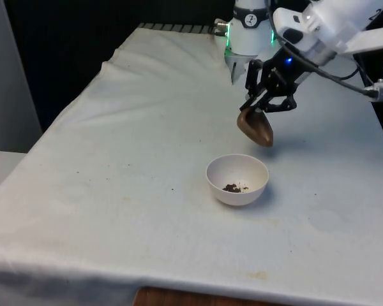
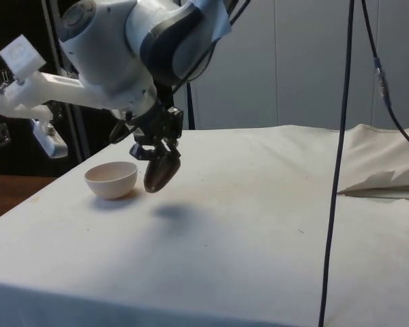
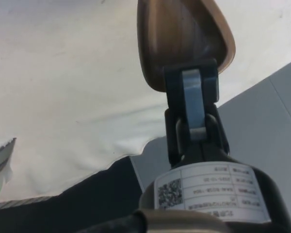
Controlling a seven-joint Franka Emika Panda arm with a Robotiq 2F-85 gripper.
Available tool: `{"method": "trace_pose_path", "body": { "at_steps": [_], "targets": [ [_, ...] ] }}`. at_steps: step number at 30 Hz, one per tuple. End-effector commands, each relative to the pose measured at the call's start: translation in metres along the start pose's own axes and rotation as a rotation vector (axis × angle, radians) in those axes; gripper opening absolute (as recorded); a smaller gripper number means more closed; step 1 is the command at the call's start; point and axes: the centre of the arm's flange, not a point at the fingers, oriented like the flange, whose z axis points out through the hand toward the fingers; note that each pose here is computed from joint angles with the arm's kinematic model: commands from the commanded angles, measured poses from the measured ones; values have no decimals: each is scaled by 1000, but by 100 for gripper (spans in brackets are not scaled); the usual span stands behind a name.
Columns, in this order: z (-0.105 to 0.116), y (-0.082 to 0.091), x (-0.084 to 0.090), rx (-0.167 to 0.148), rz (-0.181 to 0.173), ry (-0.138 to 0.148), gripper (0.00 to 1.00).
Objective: Pour the coffee beans from the cup into the bowl.
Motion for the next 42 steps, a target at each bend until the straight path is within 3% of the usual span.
{"method": "trace_pose_path", "body": {
  "at_steps": [1,5,6,7,10,16,17,18,22,24,25,30,33,34,41,42],
  "targets": [
    [3,2,-3,26,9,-1,1],
    [13,7,-6,40,7,-4,1],
    [12,5,-5,18,2,-4,1],
    [18,9,-5,45,3,-5,1],
    [24,13,-4,47,0,-4,1],
    [36,19,-3,35,-13,1,1],
    [35,17,-4,20,-8,-5,1],
    [39,20,-3,33,-14,-1,1],
    [50,26,-1,33,-22,-2,1],
    [53,25,-2,15,-17,-7,1],
    [55,28,-1,29,-25,-3,1],
    [67,36,-2,17,-33,-1,1],
    [69,35,-2,-1,-27,-7,1],
    [68,36,-3,15,-30,-4,1],
    [74,39,0,10,-26,-10,1],
    [72,38,-1,-3,-23,-9,1]
  ]
}}
